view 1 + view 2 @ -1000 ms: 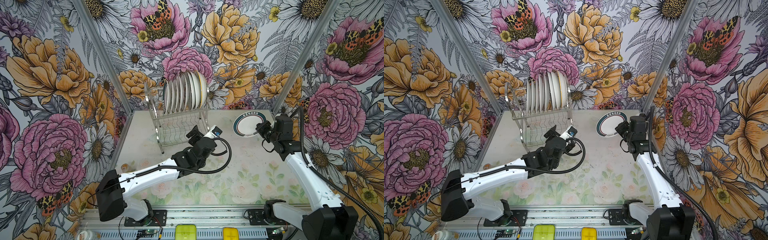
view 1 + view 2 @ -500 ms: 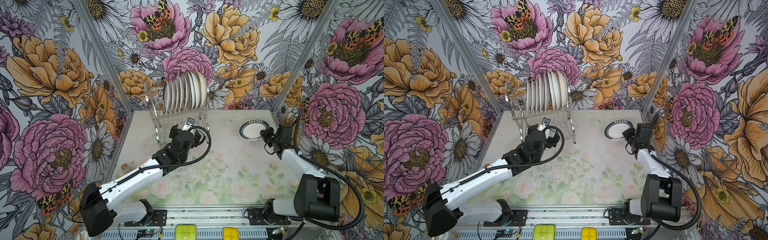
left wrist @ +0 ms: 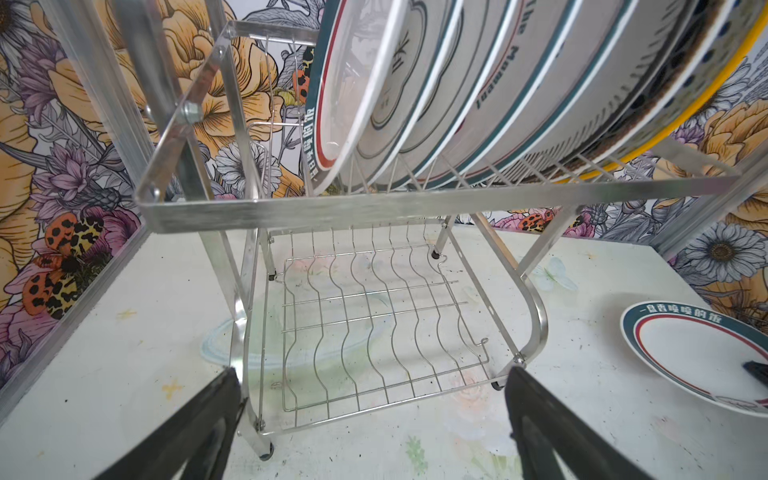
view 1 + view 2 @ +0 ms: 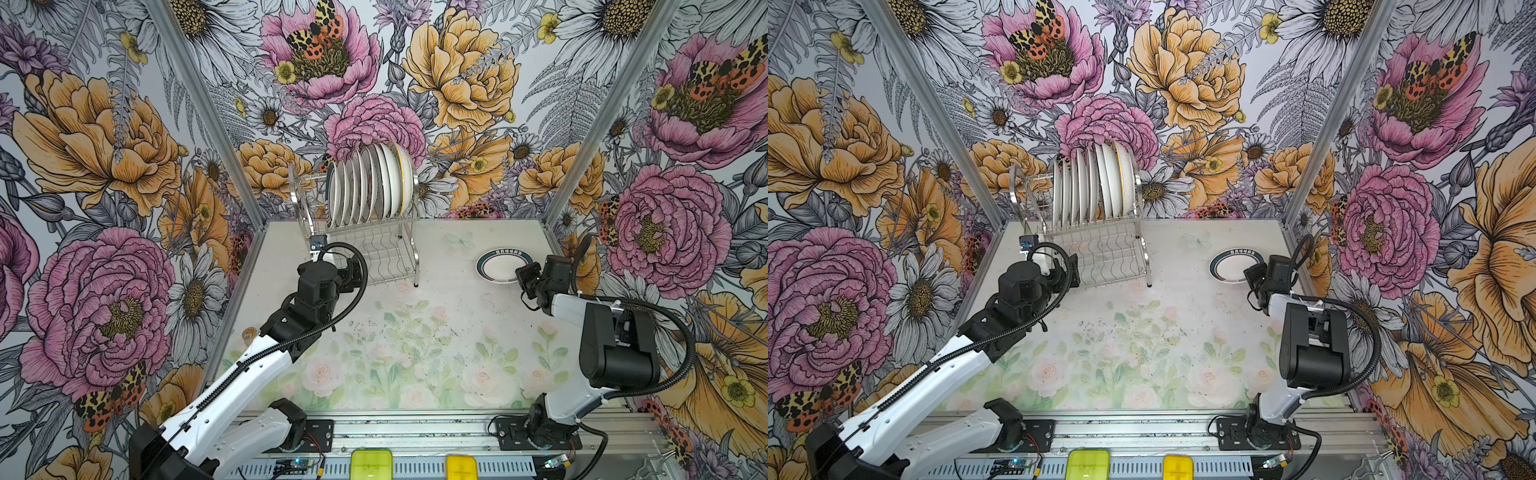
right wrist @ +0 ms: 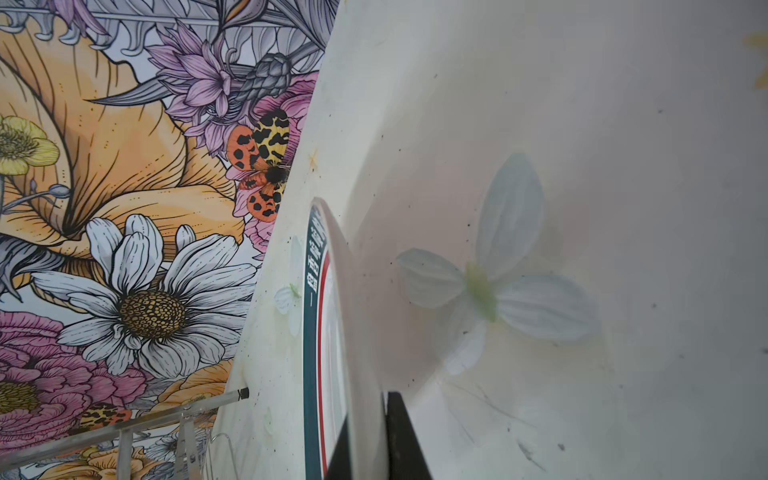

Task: Unload the plates from the dish rack
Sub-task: 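Carry the plate away with the right gripper while the left gripper draws back, then lower the plate flat onto the table and open the right gripper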

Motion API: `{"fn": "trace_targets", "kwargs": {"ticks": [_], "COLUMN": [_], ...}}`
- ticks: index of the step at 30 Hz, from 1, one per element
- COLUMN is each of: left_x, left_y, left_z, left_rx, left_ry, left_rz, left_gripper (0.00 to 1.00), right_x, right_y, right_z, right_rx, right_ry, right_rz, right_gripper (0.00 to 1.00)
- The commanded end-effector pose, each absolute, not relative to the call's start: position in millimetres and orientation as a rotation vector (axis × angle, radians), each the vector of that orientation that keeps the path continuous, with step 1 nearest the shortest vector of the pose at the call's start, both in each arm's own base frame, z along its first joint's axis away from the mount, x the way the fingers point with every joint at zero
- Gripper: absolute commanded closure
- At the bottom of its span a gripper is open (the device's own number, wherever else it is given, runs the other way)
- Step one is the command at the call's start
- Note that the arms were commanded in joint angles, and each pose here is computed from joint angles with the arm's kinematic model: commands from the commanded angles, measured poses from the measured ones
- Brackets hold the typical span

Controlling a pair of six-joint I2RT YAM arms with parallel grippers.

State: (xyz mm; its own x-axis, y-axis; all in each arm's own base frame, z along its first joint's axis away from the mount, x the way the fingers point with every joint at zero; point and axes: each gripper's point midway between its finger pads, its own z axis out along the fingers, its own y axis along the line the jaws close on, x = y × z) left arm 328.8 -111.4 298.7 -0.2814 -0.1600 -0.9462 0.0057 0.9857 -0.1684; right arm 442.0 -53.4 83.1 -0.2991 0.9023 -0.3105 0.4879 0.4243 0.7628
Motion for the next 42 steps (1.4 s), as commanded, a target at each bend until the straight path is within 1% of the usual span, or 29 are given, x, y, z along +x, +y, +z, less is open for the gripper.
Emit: {"fn": "trace_targets", "kwargs": {"ticks": [1, 10, 16, 23, 31, 37, 42], "left_x": [324.1, 327.7, 326.3, 325.6, 324.9, 322.3, 320.5], "left_y": [-111.6, -102.6, -103.9, -101.3, -101.7, -98.3, -94.2], "left_z": [292.4, 287.9, 289.4, 288.1, 288.0, 289.5, 294.5], "left_rx": [-0.141, -0.202, -0.184, -0.189, -0.181, -0.191, -0.223], "left_ry": [1.879, 1.902, 1.920, 1.927, 1.928, 1.932, 1.948], "left_rz": [-0.231, -0.232, -0.238, -0.222, -0.224, -0.215, -0.210], "left_gripper": [0.01, 0.01, 0.01, 0.01, 0.01, 0.01, 0.01], "right_x": [464.4, 470.1, 472.9, 482.0, 487.8, 491.4, 494.5], "right_y": [-63.8, -62.1, -58.3, -49.4, -41.4, -36.8, -31.1], "right_z": [101.3, 75.7, 58.6, 44.5, 31.6, 23.9, 17.3], "right_rx": [1.156, 1.206, 1.234, 1.246, 1.271, 1.290, 1.310], "right_ry": [1.828, 1.831, 1.857, 1.910, 1.949, 1.981, 2.018], "right_rz": [0.724, 0.725, 0.738, 0.756, 0.765, 0.763, 0.749], "right_gripper": [1.00, 1.00, 1.00, 0.89, 0.81, 0.70, 0.59]}}
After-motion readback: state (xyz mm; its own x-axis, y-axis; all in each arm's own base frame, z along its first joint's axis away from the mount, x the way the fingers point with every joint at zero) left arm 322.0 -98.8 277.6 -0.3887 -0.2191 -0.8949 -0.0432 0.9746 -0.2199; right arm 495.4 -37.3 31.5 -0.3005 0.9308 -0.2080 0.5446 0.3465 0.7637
